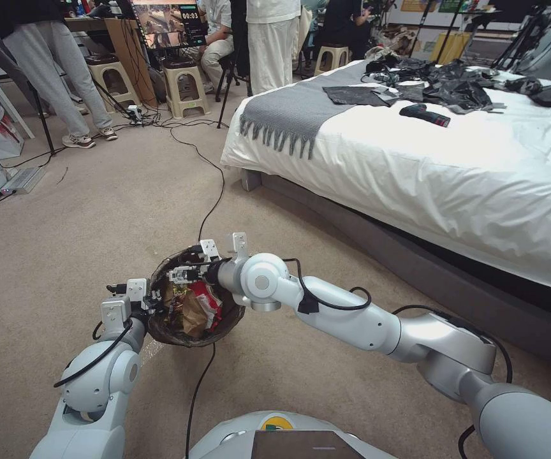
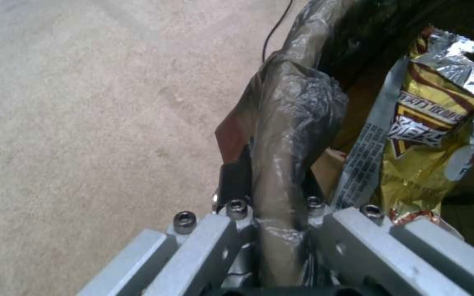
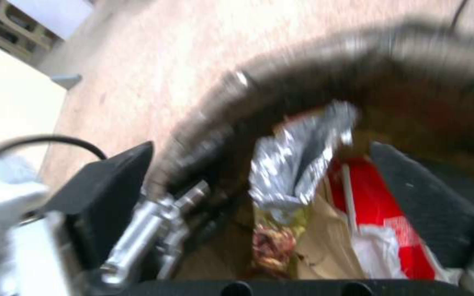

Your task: Pick up the trash bin, then pick up the garbage from the floor and place it into the trash bin.

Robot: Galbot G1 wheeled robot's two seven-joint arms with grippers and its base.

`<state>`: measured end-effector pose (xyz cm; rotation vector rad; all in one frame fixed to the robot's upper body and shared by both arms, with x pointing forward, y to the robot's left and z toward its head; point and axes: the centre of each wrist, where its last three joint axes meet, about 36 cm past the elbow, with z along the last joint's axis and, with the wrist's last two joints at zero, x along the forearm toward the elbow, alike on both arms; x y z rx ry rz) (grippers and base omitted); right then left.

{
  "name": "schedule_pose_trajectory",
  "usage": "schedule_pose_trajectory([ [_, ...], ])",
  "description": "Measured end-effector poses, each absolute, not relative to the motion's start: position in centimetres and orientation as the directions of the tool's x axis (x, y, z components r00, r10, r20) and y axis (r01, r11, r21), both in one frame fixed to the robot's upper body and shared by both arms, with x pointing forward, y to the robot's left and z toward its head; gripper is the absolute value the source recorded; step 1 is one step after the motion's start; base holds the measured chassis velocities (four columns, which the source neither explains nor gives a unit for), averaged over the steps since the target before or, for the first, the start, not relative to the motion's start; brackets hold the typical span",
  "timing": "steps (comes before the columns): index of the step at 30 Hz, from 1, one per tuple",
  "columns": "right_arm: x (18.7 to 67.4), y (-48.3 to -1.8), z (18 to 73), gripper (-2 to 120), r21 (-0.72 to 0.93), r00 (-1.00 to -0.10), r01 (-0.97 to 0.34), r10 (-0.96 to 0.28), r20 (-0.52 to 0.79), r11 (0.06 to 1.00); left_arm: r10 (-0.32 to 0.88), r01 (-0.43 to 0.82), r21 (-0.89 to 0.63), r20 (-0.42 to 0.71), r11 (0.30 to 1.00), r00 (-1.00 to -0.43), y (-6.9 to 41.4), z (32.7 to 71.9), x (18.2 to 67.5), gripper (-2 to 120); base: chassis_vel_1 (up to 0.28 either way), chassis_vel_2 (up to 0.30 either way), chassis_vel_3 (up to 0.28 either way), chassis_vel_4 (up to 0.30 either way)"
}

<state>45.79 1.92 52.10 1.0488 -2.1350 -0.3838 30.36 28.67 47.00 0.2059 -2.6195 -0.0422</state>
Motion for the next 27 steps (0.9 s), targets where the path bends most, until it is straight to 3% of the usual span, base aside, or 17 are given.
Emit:
schedule_pose_trajectory([
  [11,46.8,-4.3,57.1,100,0.487,-0.562,-0.567,-0.745,0.36,0.664,-0.147,-0.133,0.064,0.479,0.989,-0.865,28.5,47.3,30.4,0,0.0,0.0,0.0,0.0],
  [13,47.4,-8.4,58.9,100,0.413,-0.679,-0.548,-0.675,0.289,0.727,-0.141,-0.129,0.059,0.472,0.99,-0.87,28.4,47.6,30.3,0,0.0,0.0,0.0,0.0],
  [15,47.5,-9.3,59.2,100,0.393,-0.707,-0.539,-0.654,0.268,0.745,-0.14,-0.128,0.058,0.47,0.99,-0.871,28.3,47.7,30.3,0,0.0,0.0,0.0,0.0],
  [17,47.5,-12.3,59.2,100,0.321,-0.8,-0.495,-0.568,0.194,0.807,-0.139,-0.128,0.055,0.465,0.99,-0.874,28.3,48.0,30.2,0,0.0,0.0,0.0,0.0],
  [27,46.5,-21.7,56.9,100,0.16,-0.958,-0.288,-0.284,-0.048,0.944,-0.134,-0.127,0.046,0.456,0.991,-0.88,28.3,48.6,29.9,0,0.0,0.0,0.0,0.0],
])
